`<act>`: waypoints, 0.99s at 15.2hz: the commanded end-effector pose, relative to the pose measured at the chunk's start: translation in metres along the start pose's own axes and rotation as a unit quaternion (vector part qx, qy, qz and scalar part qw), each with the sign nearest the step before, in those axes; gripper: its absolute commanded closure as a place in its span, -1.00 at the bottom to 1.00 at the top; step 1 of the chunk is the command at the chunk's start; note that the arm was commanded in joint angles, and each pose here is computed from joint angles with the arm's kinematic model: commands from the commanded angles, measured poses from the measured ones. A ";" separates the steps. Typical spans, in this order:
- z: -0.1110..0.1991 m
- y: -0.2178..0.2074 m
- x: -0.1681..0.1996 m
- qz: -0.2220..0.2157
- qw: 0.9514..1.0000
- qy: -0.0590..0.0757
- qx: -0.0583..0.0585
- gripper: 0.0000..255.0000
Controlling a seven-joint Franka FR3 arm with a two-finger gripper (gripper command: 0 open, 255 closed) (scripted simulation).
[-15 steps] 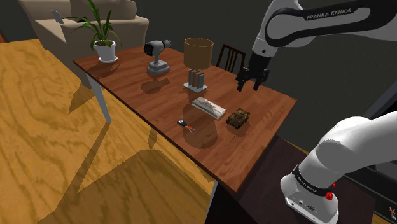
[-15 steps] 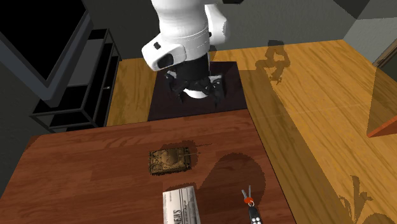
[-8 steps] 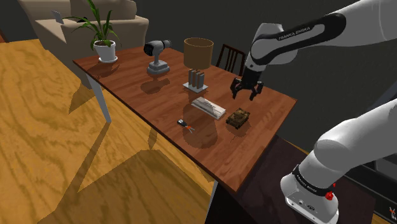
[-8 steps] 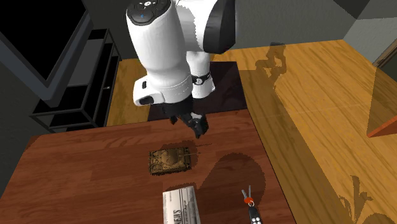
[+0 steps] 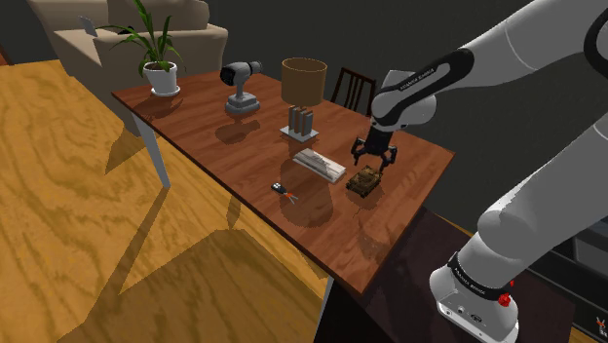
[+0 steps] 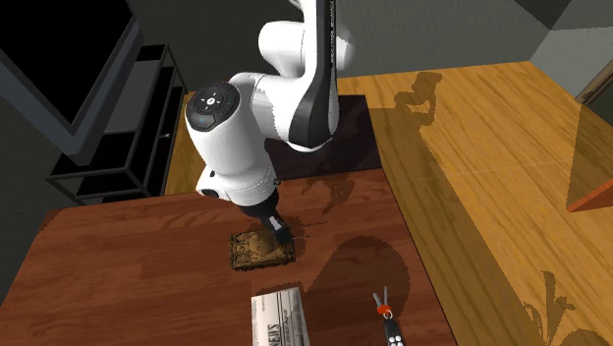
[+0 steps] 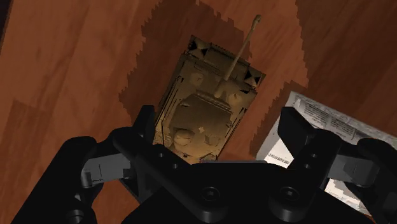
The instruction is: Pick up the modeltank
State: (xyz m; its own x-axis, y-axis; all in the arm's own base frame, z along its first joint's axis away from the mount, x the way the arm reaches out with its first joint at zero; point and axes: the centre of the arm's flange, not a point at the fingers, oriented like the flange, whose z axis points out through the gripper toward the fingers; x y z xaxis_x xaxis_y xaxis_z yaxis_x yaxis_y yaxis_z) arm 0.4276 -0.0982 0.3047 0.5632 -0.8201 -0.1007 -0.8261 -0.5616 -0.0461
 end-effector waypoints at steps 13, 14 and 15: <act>0.048 0.006 0.011 0.020 1.000 0.000 -0.001 1.00; 0.048 0.006 0.011 0.020 1.000 0.000 -0.001 1.00; 0.048 0.006 0.011 0.020 1.000 0.000 -0.001 1.00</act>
State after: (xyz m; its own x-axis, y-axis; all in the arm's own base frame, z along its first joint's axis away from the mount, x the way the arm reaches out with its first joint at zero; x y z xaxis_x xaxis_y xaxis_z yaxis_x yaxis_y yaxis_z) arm 0.4283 -0.1052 0.2569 0.5300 -0.8420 -0.1008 -0.8478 -0.5286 -0.0424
